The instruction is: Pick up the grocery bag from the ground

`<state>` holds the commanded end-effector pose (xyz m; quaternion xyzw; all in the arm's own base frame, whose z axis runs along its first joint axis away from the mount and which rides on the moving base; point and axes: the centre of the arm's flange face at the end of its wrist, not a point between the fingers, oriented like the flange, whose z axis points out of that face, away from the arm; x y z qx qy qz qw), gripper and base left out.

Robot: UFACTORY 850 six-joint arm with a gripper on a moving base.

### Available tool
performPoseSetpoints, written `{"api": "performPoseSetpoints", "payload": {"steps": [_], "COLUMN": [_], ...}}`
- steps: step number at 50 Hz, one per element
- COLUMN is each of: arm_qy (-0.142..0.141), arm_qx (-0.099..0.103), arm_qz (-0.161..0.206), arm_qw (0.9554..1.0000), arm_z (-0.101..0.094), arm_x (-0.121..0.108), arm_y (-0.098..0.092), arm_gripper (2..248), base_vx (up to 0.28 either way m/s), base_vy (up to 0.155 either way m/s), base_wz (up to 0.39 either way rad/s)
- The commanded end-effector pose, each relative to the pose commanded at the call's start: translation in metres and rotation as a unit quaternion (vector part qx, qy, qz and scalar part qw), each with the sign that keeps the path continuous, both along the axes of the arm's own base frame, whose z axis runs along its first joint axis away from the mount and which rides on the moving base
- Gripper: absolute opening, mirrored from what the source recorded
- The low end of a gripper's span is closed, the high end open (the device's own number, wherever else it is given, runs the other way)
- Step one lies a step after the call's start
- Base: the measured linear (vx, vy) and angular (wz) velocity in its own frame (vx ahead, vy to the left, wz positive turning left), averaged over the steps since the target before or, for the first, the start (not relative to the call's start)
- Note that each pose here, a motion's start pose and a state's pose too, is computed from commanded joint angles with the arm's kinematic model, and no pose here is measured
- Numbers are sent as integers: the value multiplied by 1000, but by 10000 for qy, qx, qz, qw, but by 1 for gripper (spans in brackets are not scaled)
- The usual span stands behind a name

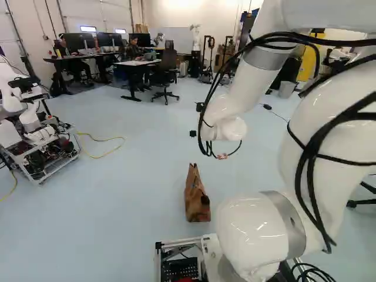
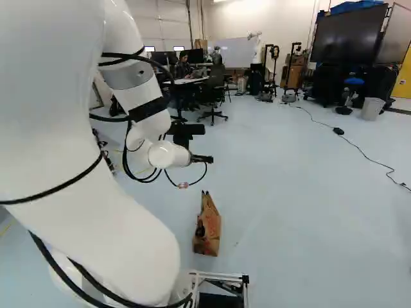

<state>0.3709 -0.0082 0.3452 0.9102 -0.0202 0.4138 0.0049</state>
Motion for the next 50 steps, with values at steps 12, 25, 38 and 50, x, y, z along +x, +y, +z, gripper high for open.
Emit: {"api": "performPoseSetpoints", "payload": {"steps": [12, 25, 38, 50], "arm_qy": [949, 1861, 2525, 3113], "arm_qx": [43, 85, 112, 129], "arm_qz": [-55, -64, -49, -12], "arm_qw": [9955, 9825, 9675, 9502], "arm_z": [-28, -66, -104, -140], "arm_x": [36, 74, 111, 140], "arm_y": [-5, -7, -7, -4], "arm_gripper": [247, 247, 247, 247], "base_vx": [0, 0, 0, 0], "base_vy": [0, 0, 0, 0], "base_wz": [0, 0, 0, 0]}}
